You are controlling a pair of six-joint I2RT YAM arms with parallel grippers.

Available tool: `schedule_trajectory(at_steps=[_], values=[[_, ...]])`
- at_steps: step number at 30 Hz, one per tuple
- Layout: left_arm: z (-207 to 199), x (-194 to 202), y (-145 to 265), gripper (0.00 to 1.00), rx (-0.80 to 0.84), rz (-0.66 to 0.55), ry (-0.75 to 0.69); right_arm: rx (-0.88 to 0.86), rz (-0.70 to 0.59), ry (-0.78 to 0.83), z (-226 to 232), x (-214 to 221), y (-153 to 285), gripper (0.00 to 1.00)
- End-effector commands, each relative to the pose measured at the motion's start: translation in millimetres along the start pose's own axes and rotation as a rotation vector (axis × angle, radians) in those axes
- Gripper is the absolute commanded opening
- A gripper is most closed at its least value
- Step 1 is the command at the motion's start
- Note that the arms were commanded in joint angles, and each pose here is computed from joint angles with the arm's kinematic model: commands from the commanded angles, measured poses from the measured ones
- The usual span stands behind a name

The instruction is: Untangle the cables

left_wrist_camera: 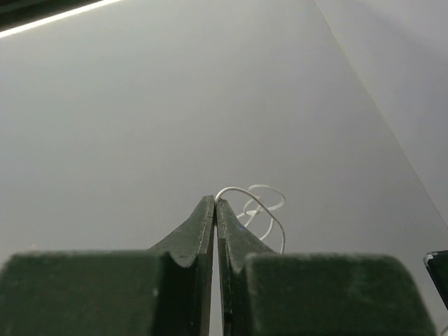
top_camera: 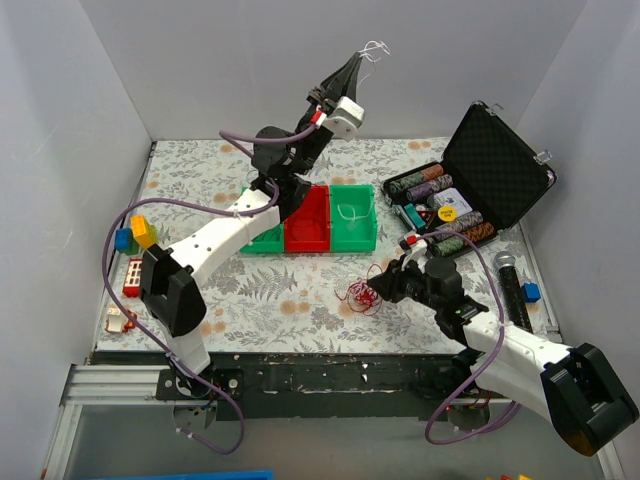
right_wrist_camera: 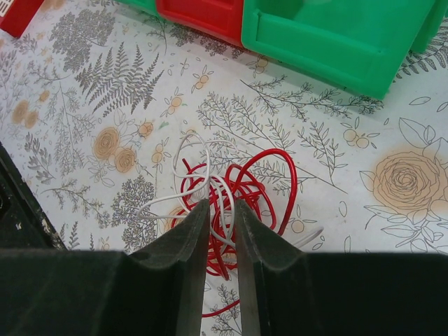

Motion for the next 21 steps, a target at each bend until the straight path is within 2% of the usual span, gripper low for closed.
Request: schedule_trajectory(at_steps=[1,14,21], values=[[11,-6,11,0.0,-0.013,0.008,-0.031,-0.008,-0.016,0.018,1,-1,0,0.29],[-25,38,45,0.0,0.083,0.148,-0.055,0.002,-0.02,0.019,0,-1,2,0.28],[-58,60,91,0.0,0.223,0.235,-0.07,0.003,-0.021,0.019,0,-1,2,0.28]])
Point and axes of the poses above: each gripper's point midway between its finger pads, its own y axis back along the fingers, its own z axis along the line the jaws close on, x = y × z, the point moved 7 cm from there along y, back along the fingers, and after that the axes turned 11 degrees about -y, right-handed, at the moved point
